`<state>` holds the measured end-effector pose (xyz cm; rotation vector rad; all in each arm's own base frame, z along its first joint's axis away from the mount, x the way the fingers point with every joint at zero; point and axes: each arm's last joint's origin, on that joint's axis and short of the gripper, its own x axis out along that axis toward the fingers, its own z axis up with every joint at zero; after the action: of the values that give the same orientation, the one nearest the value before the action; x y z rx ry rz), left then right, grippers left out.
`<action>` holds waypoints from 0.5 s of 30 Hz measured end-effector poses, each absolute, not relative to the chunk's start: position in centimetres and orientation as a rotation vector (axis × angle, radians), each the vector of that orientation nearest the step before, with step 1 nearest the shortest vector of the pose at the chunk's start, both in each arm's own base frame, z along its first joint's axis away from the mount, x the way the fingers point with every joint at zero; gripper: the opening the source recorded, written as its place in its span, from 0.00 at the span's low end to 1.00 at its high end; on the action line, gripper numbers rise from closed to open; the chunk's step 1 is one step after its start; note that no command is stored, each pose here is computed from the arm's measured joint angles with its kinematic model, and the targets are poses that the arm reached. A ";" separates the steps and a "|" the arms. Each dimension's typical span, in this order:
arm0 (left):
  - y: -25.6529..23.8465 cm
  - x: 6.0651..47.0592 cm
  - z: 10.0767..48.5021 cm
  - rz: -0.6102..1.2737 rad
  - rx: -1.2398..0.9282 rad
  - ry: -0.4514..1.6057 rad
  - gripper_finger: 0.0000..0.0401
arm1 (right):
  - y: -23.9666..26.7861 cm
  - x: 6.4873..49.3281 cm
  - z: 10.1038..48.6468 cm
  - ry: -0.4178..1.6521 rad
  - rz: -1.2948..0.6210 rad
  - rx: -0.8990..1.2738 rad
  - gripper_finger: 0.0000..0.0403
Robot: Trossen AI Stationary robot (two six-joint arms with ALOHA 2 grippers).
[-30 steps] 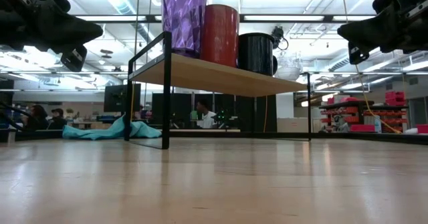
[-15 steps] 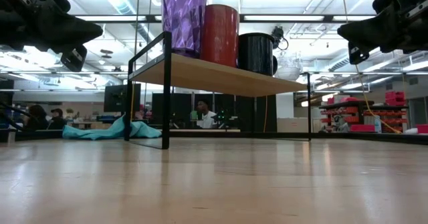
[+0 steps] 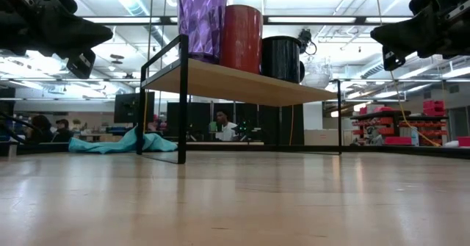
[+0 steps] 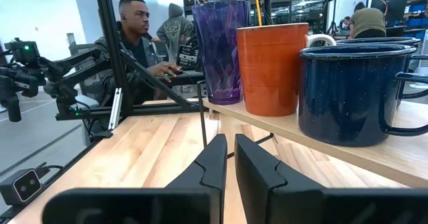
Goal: Stack small to large cups/mugs on shelf
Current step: Return to Home Position
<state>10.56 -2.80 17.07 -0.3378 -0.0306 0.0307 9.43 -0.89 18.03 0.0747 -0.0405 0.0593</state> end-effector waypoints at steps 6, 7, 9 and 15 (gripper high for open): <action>-2.8 10.6 17.1 0.031 -0.339 -0.031 0.07 | -0.9 9.4 18.0 -0.040 0.059 0.075 0.10; -2.8 10.6 17.1 0.031 -0.338 -0.030 0.07 | -0.9 9.4 18.0 -0.041 0.059 0.075 0.10; -2.8 10.6 17.1 0.031 -0.338 -0.030 0.08 | -0.9 9.4 18.0 -0.041 0.059 0.075 0.10; -2.8 10.6 17.1 0.031 -0.339 -0.031 0.09 | -0.9 9.4 18.0 -0.041 0.059 0.075 0.10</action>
<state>10.56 -2.80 17.07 -0.3385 -0.0306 0.0311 9.43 -0.89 18.04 0.0746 -0.0409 0.0594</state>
